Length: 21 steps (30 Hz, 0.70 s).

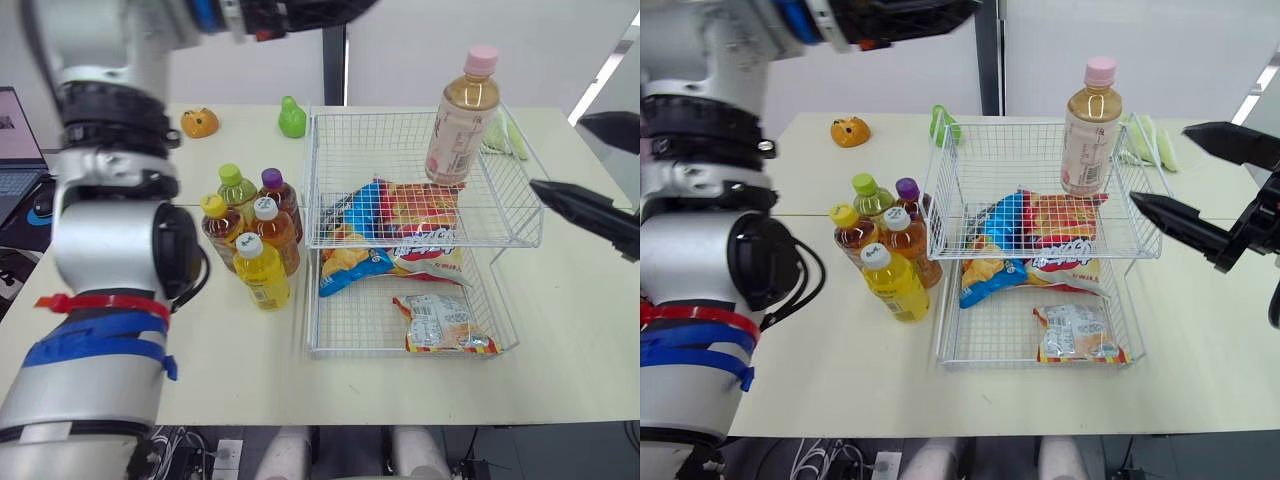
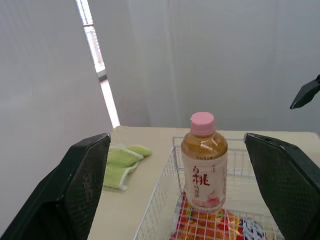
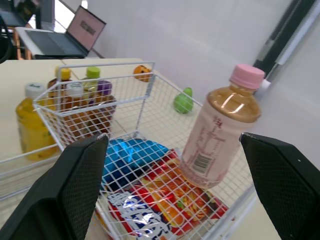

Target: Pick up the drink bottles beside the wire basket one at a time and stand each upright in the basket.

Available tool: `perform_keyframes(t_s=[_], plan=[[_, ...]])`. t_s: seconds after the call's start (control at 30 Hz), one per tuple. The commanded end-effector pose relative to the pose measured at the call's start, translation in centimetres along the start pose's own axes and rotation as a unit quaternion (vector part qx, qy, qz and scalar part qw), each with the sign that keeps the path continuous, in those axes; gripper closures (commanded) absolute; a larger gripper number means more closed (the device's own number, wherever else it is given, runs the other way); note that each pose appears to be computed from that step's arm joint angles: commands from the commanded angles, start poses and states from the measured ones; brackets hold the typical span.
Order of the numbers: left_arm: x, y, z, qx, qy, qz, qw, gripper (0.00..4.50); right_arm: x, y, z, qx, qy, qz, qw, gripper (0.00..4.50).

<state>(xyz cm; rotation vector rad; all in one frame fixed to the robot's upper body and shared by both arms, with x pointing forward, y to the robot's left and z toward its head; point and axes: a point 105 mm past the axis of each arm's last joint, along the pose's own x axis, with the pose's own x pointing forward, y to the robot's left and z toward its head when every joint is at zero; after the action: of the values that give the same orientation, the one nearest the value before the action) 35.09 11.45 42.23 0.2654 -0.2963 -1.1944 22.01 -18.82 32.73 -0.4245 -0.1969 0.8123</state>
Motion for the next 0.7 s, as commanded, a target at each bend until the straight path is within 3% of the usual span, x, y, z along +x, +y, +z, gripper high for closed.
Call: perform_keyframes(t_s=[0.03,0.23,0.47,0.7], plan=[[-2.4,-1.1,0.5,0.006,0.007,0.011,1.000,0.06,0.3,0.4,0.9,-0.014,-0.016,0.029,0.999,0.00],[-9.5,-1.9,-0.6,-0.021,0.056,0.089,0.994,0.06,1.5,0.9,0.9,-0.013,-0.024,0.085,0.996,0.00],[-17.8,-2.7,-5.0,-0.049,0.162,0.216,0.962,0.06,2.3,0.7,-0.2,-0.007,-0.003,0.111,0.994,0.00],[-20.3,-5.0,-10.4,-0.106,0.184,0.257,0.943,0.06,3.6,1.3,-0.3,0.009,0.013,0.138,0.990,0.00]])
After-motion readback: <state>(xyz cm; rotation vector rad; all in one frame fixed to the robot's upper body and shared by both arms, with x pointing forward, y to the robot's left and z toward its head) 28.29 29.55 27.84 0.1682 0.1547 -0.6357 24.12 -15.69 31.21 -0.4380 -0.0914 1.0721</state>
